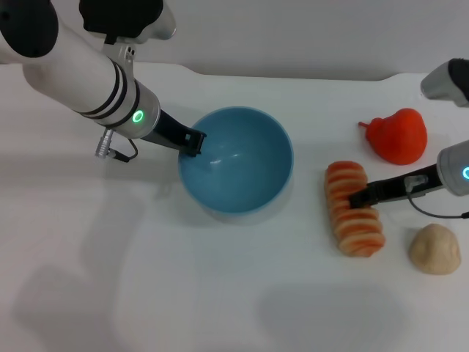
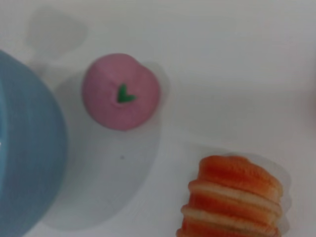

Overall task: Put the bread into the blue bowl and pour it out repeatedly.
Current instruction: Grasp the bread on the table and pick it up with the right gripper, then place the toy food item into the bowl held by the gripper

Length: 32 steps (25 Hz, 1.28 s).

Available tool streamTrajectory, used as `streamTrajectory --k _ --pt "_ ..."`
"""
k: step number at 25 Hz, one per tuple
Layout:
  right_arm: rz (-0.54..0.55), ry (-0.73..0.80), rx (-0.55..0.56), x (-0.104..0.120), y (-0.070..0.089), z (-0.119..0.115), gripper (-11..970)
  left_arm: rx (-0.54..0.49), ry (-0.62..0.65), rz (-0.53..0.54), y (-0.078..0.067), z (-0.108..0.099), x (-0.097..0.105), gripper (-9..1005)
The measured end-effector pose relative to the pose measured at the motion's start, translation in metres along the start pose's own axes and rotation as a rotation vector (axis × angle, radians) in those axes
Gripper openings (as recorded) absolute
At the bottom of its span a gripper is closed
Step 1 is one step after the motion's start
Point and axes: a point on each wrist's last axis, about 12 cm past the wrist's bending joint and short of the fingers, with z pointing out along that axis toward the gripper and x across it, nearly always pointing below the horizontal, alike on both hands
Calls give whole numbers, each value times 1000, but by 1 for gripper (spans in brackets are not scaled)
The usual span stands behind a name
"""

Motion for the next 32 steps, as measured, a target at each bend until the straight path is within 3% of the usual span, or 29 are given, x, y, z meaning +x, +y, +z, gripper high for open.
streamTrajectory --k 10,15,23,28,32 --pt "-10 -148 -144 10 -15 -44 185 -2 18 33 -4 1 0 -2" --pt "-46 -227 -224 18 -16 -73 164 1 50 59 -10 1 0 -2" --pt "-288 -405 -428 5 13 -100 132 30 109 146 -35 5 0 -2" --pt "-458 -407 -488 -7 40 -91 117 73 109 170 -48 5 -3 -2" --pt "-533 -348 -480 -11 55 -78 116 93 103 177 -54 5 -5 -2"
